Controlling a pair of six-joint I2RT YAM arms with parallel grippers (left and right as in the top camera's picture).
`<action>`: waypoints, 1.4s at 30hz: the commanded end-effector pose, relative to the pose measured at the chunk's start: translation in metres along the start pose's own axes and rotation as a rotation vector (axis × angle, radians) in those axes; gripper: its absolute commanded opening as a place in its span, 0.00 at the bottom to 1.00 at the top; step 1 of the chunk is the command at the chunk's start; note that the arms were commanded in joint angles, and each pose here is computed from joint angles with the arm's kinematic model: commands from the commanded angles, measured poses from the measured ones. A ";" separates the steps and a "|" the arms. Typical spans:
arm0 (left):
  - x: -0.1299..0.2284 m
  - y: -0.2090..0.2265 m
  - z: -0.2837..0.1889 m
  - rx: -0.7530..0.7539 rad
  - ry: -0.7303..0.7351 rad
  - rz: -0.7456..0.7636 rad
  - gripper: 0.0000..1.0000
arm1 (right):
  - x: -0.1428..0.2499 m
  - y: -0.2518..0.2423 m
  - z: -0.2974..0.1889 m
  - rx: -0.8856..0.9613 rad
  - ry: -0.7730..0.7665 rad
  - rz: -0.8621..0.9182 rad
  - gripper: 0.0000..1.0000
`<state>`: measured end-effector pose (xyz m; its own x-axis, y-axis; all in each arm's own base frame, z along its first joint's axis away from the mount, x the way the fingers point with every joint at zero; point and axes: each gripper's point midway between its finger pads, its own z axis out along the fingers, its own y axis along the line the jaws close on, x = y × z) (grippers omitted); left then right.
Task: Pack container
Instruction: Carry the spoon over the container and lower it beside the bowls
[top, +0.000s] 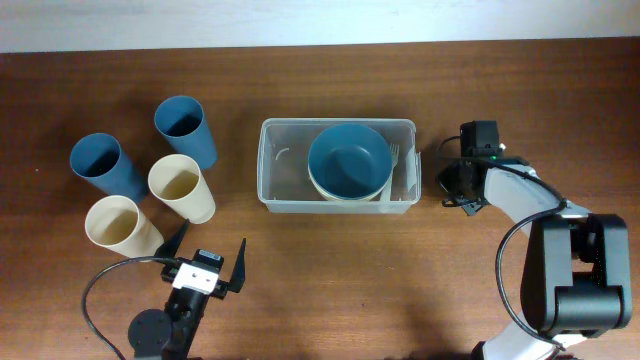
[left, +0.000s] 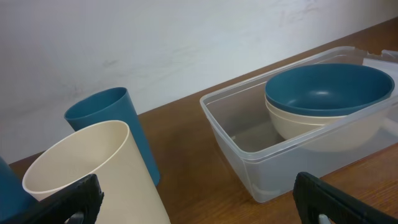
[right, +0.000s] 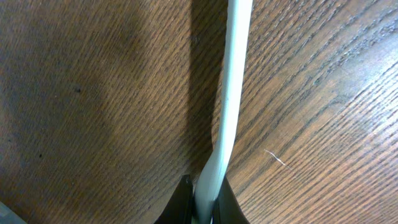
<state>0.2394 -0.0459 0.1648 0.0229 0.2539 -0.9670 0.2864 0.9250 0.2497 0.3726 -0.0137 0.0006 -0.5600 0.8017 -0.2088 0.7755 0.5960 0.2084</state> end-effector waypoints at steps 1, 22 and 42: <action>0.002 0.002 0.000 -0.012 0.003 0.009 1.00 | 0.016 -0.010 0.015 0.035 0.059 -0.054 0.04; 0.002 0.002 0.000 -0.012 0.003 0.009 1.00 | -0.003 0.088 -0.163 -0.390 -0.027 -0.770 0.04; 0.002 0.002 0.000 -0.012 0.003 0.009 1.00 | 0.067 0.100 -0.150 -0.399 0.158 -0.973 0.04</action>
<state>0.2394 -0.0459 0.1648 0.0229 0.2539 -0.9670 0.2864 0.9250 0.2497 0.3705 0.1035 0.1614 -0.9269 -0.0669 -0.3693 -0.1924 0.9296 0.3144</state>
